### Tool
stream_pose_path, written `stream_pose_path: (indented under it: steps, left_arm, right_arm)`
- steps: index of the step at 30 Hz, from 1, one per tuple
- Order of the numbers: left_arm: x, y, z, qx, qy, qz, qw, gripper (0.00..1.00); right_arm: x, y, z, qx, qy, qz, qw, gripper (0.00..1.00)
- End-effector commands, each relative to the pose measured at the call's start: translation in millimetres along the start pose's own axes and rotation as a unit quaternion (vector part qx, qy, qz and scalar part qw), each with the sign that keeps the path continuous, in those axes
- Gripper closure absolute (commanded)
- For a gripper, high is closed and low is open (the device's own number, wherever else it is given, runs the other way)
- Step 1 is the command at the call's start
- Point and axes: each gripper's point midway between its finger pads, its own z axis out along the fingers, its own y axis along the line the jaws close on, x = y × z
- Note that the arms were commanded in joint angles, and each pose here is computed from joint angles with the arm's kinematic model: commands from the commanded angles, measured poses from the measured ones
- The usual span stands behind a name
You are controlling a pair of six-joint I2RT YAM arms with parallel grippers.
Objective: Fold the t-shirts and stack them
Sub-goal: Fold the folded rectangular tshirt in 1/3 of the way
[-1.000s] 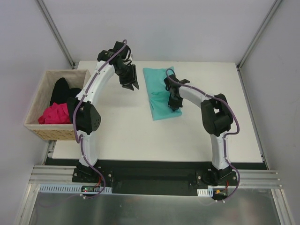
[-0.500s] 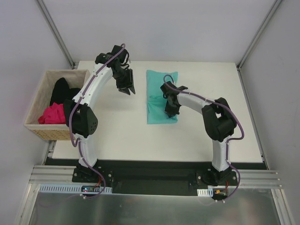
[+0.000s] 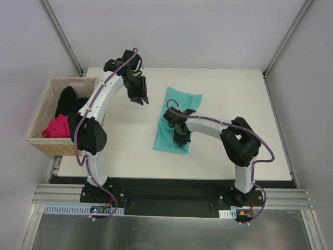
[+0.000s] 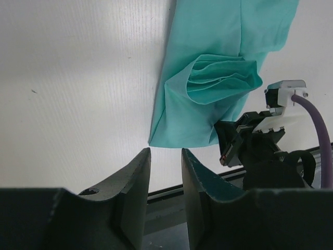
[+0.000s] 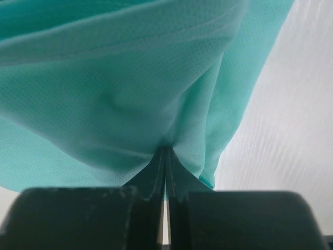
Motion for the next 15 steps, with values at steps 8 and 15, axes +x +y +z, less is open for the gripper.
stream_pose_path:
  steps: [8, 15]
  left_arm:
    - [5, 4, -13, 0.001, -0.009, 0.016, 1.000, 0.71]
    - [-2, 0, -10, 0.010, -0.010, 0.025, 1.000, 0.71]
  right_arm:
    - [4, -27, -16, 0.059, -0.020, 0.035, 0.997, 1.00]
    - [-30, -25, -74, 0.103, -0.140, -0.019, 0.985, 0.86]
